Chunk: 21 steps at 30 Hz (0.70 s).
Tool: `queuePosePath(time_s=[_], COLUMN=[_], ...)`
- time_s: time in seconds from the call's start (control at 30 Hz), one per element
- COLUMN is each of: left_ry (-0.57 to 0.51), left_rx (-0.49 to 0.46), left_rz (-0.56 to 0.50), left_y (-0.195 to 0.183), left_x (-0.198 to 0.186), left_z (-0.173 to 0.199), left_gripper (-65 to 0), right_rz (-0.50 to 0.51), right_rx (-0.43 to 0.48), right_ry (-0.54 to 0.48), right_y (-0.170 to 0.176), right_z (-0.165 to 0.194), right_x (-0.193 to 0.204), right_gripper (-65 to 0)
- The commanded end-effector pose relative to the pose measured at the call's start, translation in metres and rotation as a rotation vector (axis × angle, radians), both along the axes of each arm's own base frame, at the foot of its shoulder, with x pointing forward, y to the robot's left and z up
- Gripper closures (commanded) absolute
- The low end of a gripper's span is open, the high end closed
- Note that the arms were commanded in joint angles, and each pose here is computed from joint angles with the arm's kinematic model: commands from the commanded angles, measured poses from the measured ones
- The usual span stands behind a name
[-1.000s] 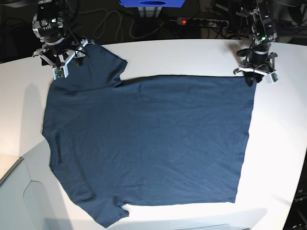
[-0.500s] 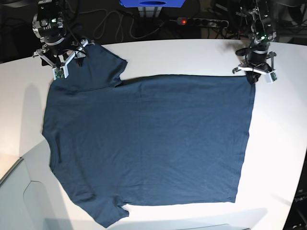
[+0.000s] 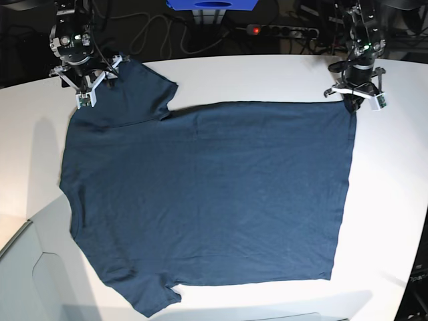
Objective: Fold the T-shirt properly
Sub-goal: 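Close both grippers on the shoulder edges of the blue shirt, then lift the shoulder edge with both grippers and pull it toward the hem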
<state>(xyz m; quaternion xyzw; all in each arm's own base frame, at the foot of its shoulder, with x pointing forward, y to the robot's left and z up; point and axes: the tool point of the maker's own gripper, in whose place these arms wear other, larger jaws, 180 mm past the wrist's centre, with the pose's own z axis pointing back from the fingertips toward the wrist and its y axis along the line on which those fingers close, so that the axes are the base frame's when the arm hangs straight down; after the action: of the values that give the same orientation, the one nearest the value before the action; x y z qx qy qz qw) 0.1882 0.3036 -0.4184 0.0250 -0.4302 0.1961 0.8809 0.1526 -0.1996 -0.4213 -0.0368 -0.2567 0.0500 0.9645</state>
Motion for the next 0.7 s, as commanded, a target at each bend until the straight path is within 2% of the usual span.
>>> queuePosePath(time_s=[0.0, 0.1, 0.2, 0.33, 0.37, 0.47, 0.67], left_ry=[-0.020, -0.025, -0.025, -0.024, -0.022, -0.023, -0.074], left_rx=[0.021, 0.022, 0.022, 0.022, 0.022, 0.026, 0.049], left_rz=[-0.002, -0.005, -0.005, -0.005, -0.005, -0.008, -0.044], left_y=[0.005, 0.004, 0.004, 0.004, 0.004, 0.004, -0.004], left_x=[0.001, 0.003, 0.003, 0.002, 0.001, 0.000, 0.006], left_z=[0.008, 0.010, 0.010, 0.010, 0.010, 0.012, 0.036], left_gripper=[0.0, 0.0, 0.0, 0.0, 0.0, 0.0, 0.0], right_rz=[0.012, 0.005, 0.047, 0.093, 0.090, 0.097, 0.085], right_rx=[-0.008, -0.006, 0.009, 0.020, 0.019, 0.017, -0.026], right_ry=[-0.015, 0.005, 0.046, 0.062, 0.062, 0.044, -0.060], right_y=[-0.002, -0.004, -0.002, 0.002, 0.002, 0.004, -0.007], right_z=[0.002, -0.006, -0.019, -0.023, -0.022, -0.016, 0.023], right_x=[0.002, 0.002, -0.004, -0.008, -0.008, -0.005, 0.008], right_gripper=[-34.1, -26.2, -18.2, -2.1, 0.0, -0.3, -0.1])
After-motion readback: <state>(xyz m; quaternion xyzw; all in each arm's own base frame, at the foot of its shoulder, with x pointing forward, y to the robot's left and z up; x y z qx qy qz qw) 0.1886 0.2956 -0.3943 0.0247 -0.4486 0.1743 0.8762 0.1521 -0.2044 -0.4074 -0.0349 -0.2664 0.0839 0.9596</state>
